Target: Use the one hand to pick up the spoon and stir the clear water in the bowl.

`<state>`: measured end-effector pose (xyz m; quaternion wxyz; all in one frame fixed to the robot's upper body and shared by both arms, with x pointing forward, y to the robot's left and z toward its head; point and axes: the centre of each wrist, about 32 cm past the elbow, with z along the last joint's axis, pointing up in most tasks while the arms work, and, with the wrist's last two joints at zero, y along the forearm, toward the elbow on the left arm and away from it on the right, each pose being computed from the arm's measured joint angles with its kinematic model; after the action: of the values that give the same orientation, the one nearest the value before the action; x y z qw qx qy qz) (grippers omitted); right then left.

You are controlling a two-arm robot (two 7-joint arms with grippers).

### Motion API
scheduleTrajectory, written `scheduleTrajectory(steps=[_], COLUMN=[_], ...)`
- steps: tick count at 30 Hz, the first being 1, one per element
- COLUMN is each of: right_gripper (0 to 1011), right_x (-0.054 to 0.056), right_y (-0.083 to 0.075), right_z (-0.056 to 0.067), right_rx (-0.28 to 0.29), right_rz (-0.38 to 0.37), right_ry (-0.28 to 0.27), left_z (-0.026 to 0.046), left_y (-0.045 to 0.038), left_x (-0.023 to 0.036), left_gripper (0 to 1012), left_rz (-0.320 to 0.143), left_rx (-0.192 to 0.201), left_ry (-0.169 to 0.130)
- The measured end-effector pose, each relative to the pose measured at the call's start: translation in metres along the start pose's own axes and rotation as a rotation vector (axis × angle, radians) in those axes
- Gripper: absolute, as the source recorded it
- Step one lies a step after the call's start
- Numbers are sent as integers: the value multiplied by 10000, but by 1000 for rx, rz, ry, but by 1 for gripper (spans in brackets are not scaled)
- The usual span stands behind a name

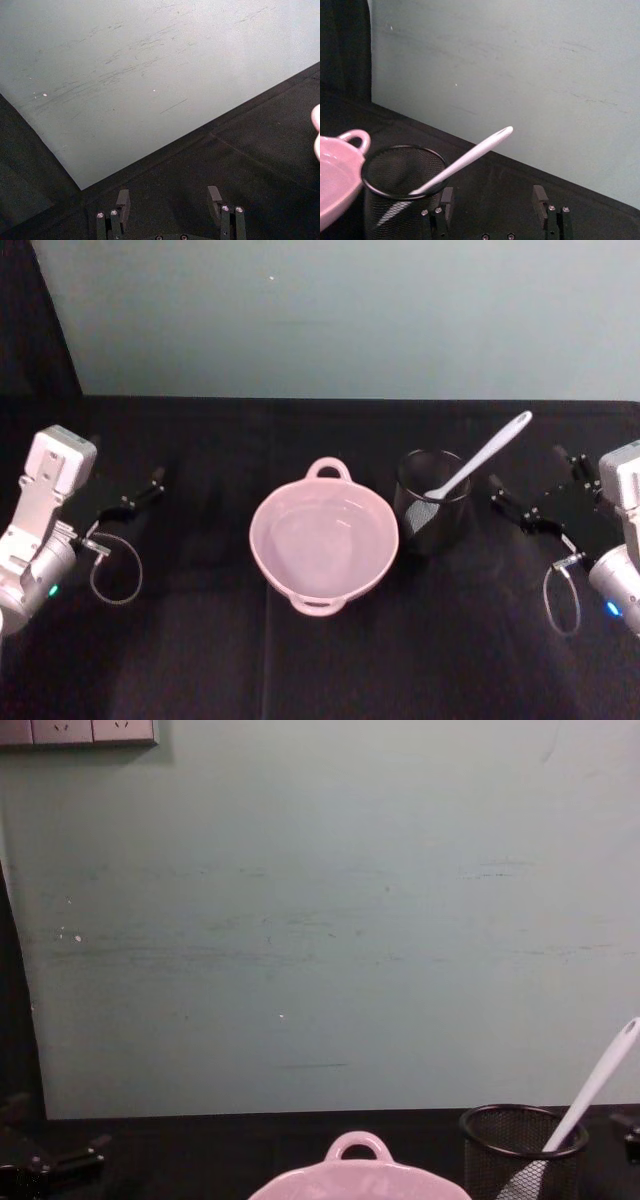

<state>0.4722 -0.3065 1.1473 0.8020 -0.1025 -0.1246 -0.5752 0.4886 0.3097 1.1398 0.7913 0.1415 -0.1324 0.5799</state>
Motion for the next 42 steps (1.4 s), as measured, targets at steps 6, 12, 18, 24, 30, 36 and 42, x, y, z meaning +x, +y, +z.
scheduleTrajectory(steps=[6,12,18,24,30,36,42], right_gripper=[1002,1002,1002,1002,1002,1002,1002], right_x=[-64,-157,-264,-349,-398,-442,-477], right_y=[-203,-295,-278,-143,4,160,286], right_z=[86,137,175,223,272,293,319], right_rx=[28,63,86,69,56,43,33], right_rz=[1,21,11,-17,-51,-92,-124], right_ry=[102,223,375,566,672,730,743], left_z=[0,0,0,0,0,0,0], left_y=[0,0,0,0,0,0,0], left_x=[0,0,0,0,0,0,0], left_gripper=[1011,1011,1011,1011,1011,1011,1011], left_rz=[0,0,0,0,0,0,0], left_rx=[0,0,0,0,0,0,0], left_ry=[0,0,0,0,0,0,0])
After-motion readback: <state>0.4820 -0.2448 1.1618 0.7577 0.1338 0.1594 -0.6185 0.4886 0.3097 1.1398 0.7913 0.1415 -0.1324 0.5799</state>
